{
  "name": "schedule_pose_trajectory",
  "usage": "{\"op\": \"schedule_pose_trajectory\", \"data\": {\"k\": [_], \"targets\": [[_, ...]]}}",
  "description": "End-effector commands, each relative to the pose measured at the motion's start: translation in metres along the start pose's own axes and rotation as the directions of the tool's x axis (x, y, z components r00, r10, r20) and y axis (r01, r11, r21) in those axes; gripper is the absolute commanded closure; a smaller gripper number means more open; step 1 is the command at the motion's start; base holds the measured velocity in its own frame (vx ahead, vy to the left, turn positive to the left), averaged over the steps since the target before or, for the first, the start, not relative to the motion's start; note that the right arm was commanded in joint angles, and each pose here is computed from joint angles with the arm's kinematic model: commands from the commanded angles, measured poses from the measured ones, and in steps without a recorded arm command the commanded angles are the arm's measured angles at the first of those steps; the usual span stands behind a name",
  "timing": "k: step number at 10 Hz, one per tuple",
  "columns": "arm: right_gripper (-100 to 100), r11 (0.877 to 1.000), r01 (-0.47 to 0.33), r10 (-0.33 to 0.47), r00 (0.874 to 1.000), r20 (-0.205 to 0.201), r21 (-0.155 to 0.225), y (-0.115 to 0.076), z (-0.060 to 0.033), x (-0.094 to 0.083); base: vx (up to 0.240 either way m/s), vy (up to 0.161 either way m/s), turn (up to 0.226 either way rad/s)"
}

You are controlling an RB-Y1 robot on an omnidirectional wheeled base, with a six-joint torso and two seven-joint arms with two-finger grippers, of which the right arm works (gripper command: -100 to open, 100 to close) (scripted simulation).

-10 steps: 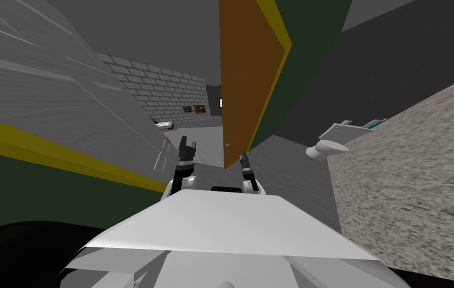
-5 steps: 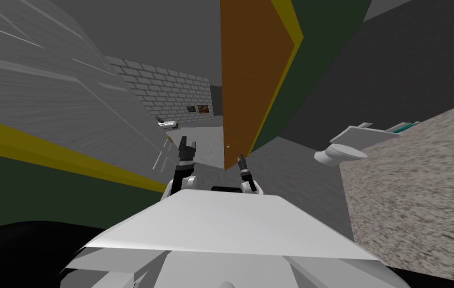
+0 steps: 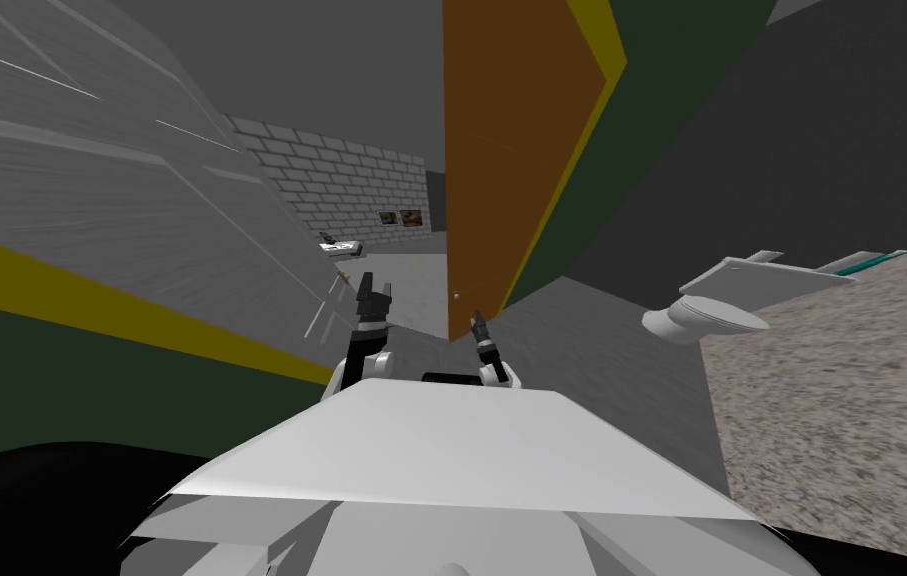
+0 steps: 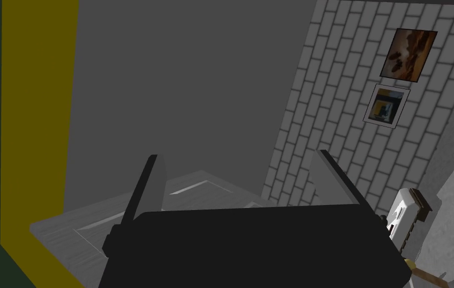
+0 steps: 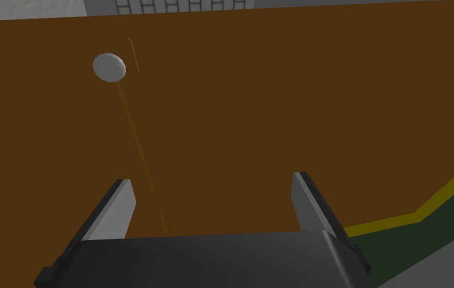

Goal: Push the door open

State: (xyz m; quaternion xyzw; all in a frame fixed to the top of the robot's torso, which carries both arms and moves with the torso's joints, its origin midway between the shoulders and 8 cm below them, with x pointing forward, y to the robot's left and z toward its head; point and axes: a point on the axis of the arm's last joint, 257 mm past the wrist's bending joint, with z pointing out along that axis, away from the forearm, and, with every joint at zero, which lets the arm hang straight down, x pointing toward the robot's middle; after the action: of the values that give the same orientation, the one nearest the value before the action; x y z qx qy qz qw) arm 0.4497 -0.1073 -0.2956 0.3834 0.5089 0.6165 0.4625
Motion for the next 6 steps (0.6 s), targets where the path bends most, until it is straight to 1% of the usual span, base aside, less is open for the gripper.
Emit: {"op": "schedule_pose_trajectory", "data": {"k": [1,6], "targets": [[-100,1.0,-0.001,0.001,1.0,-0.015,0.021,-0.012,-0.0036,0.007,0.08,-0.059,0.094],[-100,0.997,-0.002,0.006,0.998,-0.056,0.079,-0.041,-0.0096,0.026,0.082,-0.063,0.093]]}}
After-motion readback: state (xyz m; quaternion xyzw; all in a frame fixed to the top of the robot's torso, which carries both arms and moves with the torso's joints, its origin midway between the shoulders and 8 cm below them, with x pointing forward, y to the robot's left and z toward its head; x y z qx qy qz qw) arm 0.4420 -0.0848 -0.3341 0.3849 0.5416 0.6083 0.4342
